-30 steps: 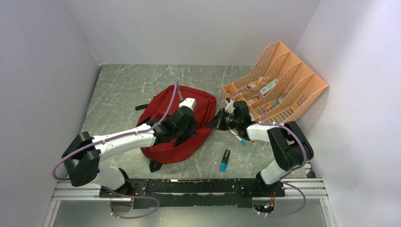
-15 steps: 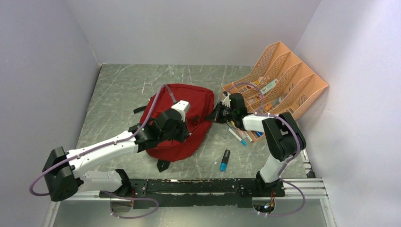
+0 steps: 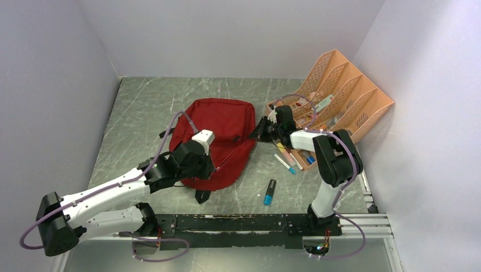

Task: Pack the student bag
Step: Zip the student bag at the center of the board.

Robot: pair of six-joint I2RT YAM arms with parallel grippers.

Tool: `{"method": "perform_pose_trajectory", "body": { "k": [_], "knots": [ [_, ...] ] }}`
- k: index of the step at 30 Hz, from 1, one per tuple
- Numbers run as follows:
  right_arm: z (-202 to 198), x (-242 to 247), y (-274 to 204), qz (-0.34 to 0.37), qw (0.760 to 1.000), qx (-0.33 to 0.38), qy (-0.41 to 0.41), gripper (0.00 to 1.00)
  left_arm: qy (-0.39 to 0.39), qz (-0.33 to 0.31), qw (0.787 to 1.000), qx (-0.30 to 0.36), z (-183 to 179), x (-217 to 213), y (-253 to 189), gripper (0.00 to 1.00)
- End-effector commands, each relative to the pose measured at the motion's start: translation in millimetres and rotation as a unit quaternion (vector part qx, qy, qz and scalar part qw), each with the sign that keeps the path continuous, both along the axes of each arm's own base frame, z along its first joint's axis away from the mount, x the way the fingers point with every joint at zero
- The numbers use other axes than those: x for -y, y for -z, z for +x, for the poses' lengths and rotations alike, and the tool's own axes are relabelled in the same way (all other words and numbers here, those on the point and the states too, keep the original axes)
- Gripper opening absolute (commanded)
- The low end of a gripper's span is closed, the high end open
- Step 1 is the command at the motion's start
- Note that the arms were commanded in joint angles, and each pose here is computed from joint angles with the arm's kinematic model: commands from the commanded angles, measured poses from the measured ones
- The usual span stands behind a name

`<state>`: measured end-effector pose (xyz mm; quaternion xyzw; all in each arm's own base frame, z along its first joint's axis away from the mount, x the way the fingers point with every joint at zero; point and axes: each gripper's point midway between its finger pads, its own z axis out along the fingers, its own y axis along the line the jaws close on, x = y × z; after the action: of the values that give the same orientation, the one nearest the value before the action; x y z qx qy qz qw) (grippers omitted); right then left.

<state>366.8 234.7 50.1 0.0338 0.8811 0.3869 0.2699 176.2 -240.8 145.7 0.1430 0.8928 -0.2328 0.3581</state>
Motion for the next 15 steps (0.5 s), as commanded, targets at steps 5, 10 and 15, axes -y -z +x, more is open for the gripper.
{"method": "perform_pose_trajectory", "body": {
  "k": [5,10,15],
  "knots": [
    [6,22,-33,-0.013,0.998,0.044,0.046,0.39,-0.009,-0.003,1.0,-0.007,2,4,4,0.05],
    [-16,33,-56,-0.021,0.996,0.068,0.058,0.47,-0.011,-0.003,1.0,-0.007,7,11,6,0.05],
    [-59,4,-79,-0.092,0.986,0.135,-0.021,0.48,-0.05,-0.014,0.999,0.002,13,2,3,0.05]
  ]
}}
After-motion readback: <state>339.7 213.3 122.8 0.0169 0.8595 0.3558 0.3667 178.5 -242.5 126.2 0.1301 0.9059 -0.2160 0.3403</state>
